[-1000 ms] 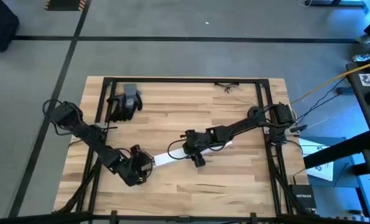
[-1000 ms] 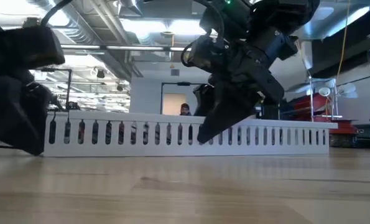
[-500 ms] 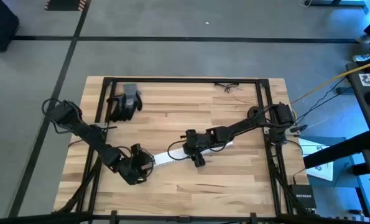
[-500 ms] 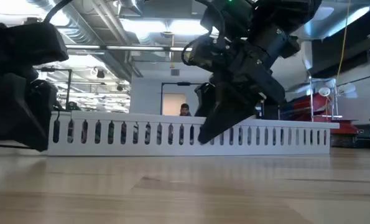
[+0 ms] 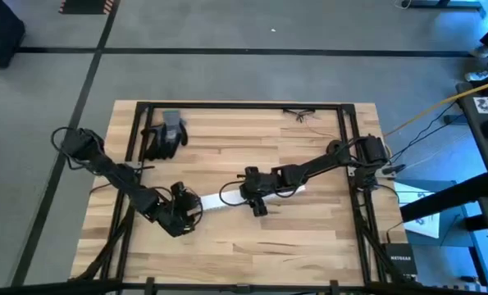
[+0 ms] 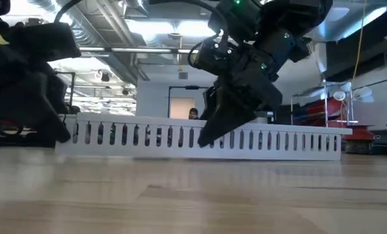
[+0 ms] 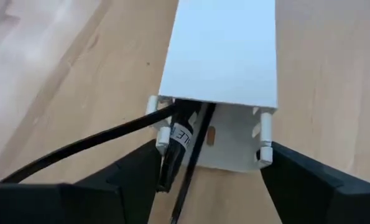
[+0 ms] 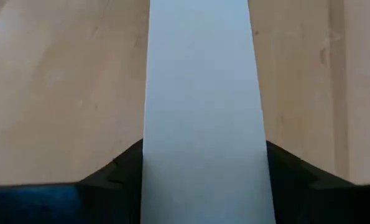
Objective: Ziptie cables
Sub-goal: Close the white cable duct
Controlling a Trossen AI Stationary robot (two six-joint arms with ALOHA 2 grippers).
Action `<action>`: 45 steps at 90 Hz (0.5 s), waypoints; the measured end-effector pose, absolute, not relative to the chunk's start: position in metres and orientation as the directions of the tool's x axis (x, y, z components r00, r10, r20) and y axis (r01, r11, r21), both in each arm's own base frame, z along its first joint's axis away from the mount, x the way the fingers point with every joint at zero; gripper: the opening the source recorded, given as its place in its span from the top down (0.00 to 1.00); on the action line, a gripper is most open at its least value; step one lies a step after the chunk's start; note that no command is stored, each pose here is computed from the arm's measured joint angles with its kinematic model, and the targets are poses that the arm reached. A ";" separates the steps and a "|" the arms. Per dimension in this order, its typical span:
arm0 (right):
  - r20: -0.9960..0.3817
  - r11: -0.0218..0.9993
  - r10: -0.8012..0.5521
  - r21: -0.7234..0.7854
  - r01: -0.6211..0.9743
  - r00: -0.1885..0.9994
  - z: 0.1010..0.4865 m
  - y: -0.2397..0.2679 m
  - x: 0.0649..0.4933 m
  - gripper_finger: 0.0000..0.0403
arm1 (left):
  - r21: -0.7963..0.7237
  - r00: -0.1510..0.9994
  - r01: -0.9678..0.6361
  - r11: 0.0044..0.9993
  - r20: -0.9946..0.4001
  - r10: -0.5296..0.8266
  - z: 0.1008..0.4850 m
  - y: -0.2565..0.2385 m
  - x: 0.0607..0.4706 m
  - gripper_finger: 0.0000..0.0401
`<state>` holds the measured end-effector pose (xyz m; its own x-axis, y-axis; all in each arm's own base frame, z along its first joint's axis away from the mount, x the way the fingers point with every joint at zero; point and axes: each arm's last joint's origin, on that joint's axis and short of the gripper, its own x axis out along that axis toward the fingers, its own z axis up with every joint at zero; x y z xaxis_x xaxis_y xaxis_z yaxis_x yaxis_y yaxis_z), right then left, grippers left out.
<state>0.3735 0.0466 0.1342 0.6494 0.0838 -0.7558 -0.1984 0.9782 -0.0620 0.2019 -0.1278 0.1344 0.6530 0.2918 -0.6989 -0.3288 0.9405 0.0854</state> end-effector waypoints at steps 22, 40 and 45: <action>-0.744 0.977 0.101 -0.053 -0.208 0.660 0.134 0.047 0.375 0.46 | 0.145 0.660 -0.308 0.940 -0.679 0.321 0.135 -0.127 0.202 0.51; -0.719 0.977 0.113 -0.047 -0.210 0.686 0.133 0.047 0.378 0.46 | 0.163 0.655 -0.319 0.934 -0.675 0.341 0.129 -0.127 0.205 0.67; -0.719 0.976 0.118 -0.043 -0.213 0.685 0.130 0.047 0.379 0.46 | 0.167 0.652 -0.321 0.932 -0.675 0.345 0.126 -0.127 0.206 0.68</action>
<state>0.3793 0.0472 0.1300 0.6851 0.1177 -0.7189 -0.2131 0.9761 -0.0433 0.2058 -0.1271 0.1265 0.6518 0.3454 -0.6752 -0.3209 0.9322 0.1671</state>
